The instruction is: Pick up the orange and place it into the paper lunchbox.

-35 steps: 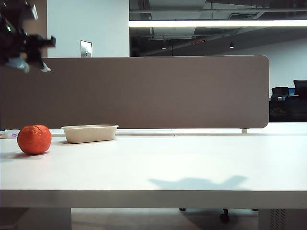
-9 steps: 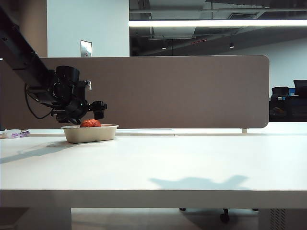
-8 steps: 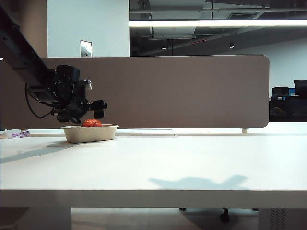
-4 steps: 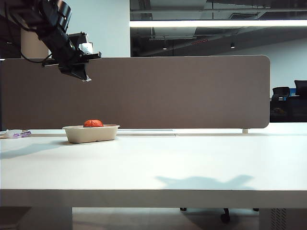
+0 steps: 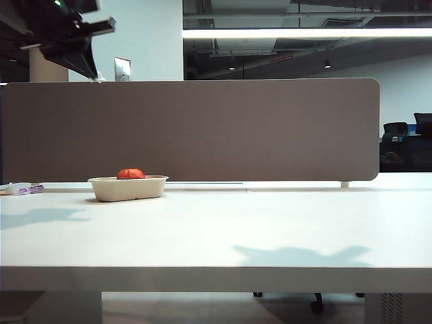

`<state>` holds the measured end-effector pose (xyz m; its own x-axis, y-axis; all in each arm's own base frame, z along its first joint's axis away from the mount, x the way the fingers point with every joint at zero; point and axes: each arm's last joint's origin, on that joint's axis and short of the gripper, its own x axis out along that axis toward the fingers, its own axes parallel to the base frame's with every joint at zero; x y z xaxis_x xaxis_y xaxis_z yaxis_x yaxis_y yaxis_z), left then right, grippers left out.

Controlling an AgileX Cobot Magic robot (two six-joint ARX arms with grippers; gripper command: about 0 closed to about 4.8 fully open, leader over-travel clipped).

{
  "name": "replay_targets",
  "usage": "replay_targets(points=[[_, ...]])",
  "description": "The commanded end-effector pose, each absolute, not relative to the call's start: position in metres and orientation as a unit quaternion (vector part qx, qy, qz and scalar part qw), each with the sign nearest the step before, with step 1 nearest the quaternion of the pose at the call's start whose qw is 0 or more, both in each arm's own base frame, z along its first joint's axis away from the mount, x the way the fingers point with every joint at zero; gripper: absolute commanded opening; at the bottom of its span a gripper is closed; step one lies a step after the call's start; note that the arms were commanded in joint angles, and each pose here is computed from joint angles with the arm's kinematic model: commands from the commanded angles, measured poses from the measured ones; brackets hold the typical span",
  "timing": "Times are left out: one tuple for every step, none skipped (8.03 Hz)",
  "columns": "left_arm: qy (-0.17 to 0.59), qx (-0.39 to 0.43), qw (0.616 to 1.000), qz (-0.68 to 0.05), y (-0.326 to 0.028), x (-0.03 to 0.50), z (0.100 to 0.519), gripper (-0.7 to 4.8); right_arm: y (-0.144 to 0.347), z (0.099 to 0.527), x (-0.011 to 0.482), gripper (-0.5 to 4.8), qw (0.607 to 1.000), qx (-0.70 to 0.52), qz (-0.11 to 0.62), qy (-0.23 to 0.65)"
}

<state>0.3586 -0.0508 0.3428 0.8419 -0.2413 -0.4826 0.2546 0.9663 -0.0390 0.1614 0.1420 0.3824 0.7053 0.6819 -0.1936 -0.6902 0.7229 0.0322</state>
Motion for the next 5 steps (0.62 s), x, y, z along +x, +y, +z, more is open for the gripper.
replay_targets(points=[[0.152, -0.007, 0.977, -0.146, -0.045, 0.24, 0.277, -0.06, 0.133, 0.373, 0.152, -0.05, 0.926, -0.067, 0.361, 0.093], [0.15, -0.006, 0.978, -0.144, -0.042, 0.228, 0.27, -0.06, 0.131, 0.369, 0.149, -0.05, 0.926, -0.066, 0.361, 0.091], [0.148, -0.006, 0.978, -0.144, -0.041, 0.218, 0.264, -0.06, 0.128, 0.364, 0.147, -0.06, 0.927, -0.066, 0.359, 0.089], [0.139, -0.007, 0.98, -0.145, -0.038, 0.203, 0.256, -0.06, 0.123, 0.355, 0.142, -0.05, 0.932, -0.064, 0.348, 0.08], [0.032, -0.009, 0.988, -0.15, -0.026, 0.131, 0.218, -0.06, 0.102, 0.292, 0.121, -0.05, 0.949, -0.058, 0.294, 0.101]])
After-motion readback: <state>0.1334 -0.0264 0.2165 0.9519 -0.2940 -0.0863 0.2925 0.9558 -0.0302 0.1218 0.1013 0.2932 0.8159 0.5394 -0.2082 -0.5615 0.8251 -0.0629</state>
